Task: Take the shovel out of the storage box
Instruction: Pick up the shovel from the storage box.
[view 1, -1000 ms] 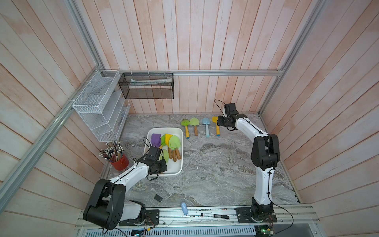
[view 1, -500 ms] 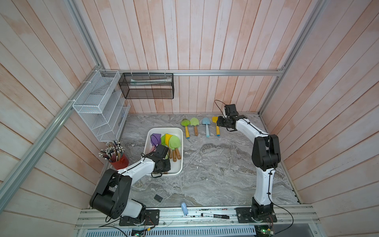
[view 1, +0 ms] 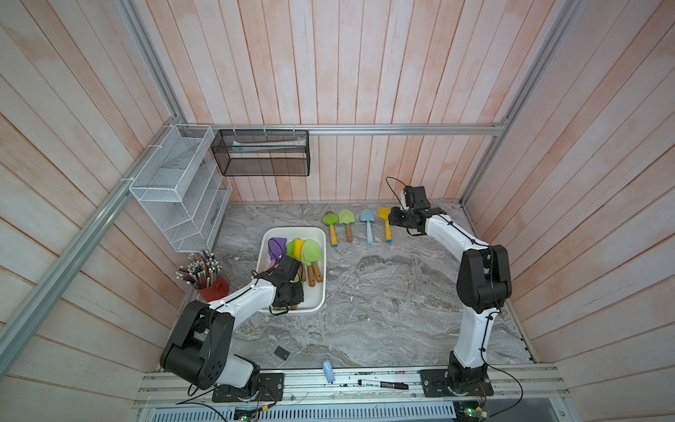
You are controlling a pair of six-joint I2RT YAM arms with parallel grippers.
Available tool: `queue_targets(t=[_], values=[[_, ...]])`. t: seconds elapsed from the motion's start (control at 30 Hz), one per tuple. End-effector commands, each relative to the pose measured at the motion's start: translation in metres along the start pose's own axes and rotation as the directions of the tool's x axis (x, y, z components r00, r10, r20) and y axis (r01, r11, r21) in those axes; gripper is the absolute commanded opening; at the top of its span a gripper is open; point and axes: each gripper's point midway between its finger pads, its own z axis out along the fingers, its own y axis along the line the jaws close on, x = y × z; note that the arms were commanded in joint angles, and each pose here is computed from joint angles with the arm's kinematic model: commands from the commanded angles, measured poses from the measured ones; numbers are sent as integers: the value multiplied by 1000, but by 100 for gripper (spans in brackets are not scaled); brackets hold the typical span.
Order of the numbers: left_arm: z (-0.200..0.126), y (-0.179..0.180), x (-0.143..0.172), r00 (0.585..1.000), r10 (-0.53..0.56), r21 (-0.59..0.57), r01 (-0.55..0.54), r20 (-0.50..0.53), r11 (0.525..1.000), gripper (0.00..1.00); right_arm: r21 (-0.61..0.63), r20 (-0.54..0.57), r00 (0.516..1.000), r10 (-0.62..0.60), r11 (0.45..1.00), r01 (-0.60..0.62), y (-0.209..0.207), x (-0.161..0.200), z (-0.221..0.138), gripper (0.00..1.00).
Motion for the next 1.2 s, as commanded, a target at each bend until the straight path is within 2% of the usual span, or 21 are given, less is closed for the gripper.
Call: queue_targets(t=[0.0,0.6,0.73,0.83,0.93,1.0,1.17], values=[[-21,-6,-11,999,7,7,-8,32,1000,16,-21,37,999,4,1000,-3,9,-7,-17,51],[-81,-17,-32,991,-6,61,-2,131,998,16,-66,72,997,-12,998,17,30,-11,-45,51],[-97,-30,-46,982,-28,150,0,184,989,16,-137,71,997,-10,990,19,52,-6,-55,51],[-108,-43,-60,973,-79,285,14,217,959,16,-236,63,998,11,972,4,75,0,-65,51],[-118,-55,-72,964,-146,449,32,222,893,16,-384,40,998,38,923,-20,105,10,-78,52],[-125,-61,-78,959,-178,532,34,222,846,16,-498,9,998,58,866,-46,127,18,-88,52],[-138,-71,-93,950,-240,700,32,201,714,16,-725,-74,993,94,679,-118,173,41,-113,52]])
